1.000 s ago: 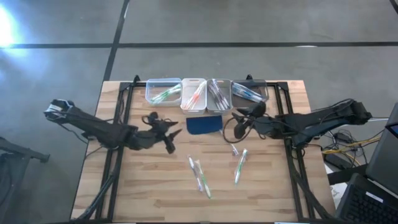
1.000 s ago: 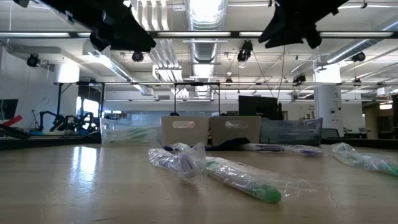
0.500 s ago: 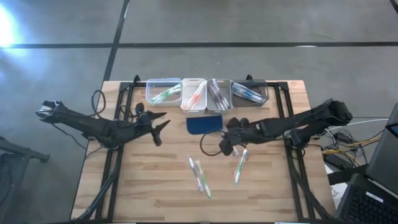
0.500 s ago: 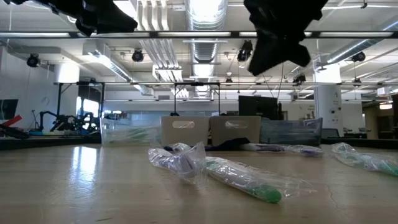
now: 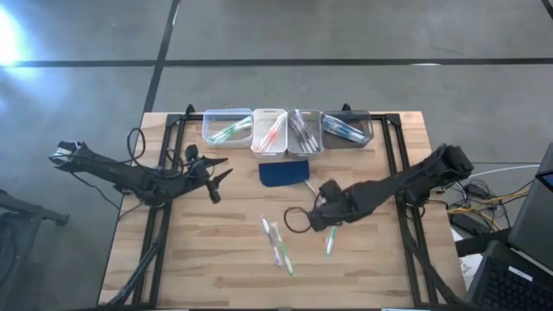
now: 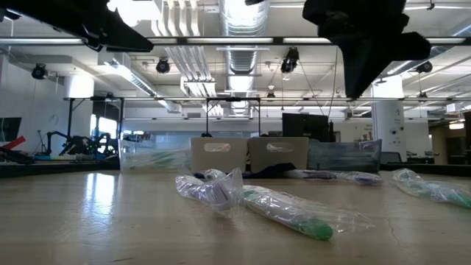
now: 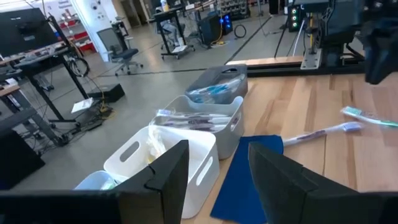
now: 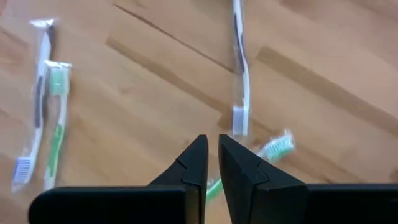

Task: Pick & Place Toothbrushes
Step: Put the green toothbrush into the transparent bin

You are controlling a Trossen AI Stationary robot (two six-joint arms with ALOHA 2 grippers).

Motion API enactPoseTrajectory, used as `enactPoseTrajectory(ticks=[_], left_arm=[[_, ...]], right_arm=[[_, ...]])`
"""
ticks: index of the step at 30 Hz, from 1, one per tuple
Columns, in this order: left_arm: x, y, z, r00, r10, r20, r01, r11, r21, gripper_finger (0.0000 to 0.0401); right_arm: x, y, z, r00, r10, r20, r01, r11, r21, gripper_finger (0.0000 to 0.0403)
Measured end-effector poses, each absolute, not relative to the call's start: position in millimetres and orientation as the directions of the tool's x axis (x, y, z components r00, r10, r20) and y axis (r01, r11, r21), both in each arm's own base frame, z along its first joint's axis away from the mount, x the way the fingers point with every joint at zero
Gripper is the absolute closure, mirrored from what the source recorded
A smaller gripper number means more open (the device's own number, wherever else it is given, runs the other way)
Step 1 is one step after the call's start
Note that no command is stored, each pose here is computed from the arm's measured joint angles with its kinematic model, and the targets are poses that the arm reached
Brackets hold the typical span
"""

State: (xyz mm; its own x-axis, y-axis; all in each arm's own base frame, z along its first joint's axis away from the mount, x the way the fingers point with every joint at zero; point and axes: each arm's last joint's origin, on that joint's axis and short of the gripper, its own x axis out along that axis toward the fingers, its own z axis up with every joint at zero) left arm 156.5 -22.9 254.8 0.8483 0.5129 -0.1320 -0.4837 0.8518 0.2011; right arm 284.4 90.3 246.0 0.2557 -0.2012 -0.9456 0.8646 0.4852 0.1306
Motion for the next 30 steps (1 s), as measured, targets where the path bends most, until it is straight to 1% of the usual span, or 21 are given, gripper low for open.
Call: enactPoseTrajectory(ticks=[3, 5, 10, 18, 21, 26, 30], left_arm=[[156, -23, 255, 0.849, 0.513, -0.130, -0.484, 0.852, 0.199, 0.0229], [156, -23, 255, 0.849, 0.513, -0.130, -0.485, 0.852, 0.197, 0.0229], [157, -23, 255, 0.849, 0.513, -0.130, -0.487, 0.853, 0.187, 0.0229], [157, -23, 255, 0.849, 0.512, -0.131, -0.489, 0.855, 0.175, 0.0229], [157, -23, 255, 0.849, 0.512, -0.131, -0.491, 0.856, 0.162, 0.0229], [157, -23, 255, 0.849, 0.512, -0.131, -0.491, 0.856, 0.162, 0.0229], [157, -23, 255, 0.849, 0.512, -0.131, -0.491, 0.856, 0.161, 0.0229]], right_arm=[[280, 104, 242, 0.228, -0.214, -0.950, 0.878, 0.467, 0.105, 0.0371], [275, 113, 238, 0.204, -0.219, -0.954, 0.894, 0.438, 0.091, 0.0369], [258, 132, 223, 0.176, -0.227, -0.958, 0.922, 0.378, 0.079, 0.0354], [240, 141, 203, 0.128, -0.251, -0.959, 0.976, 0.202, 0.077, 0.0307], [238, 141, 196, 0.114, -0.230, -0.967, 0.986, 0.146, 0.081, 0.0286], [239, 142, 184, 0.152, -0.178, -0.972, 0.982, 0.136, 0.128, 0.0252], [243, 144, 177, 0.219, -0.136, -0.966, 0.971, 0.131, 0.201, 0.0226]])
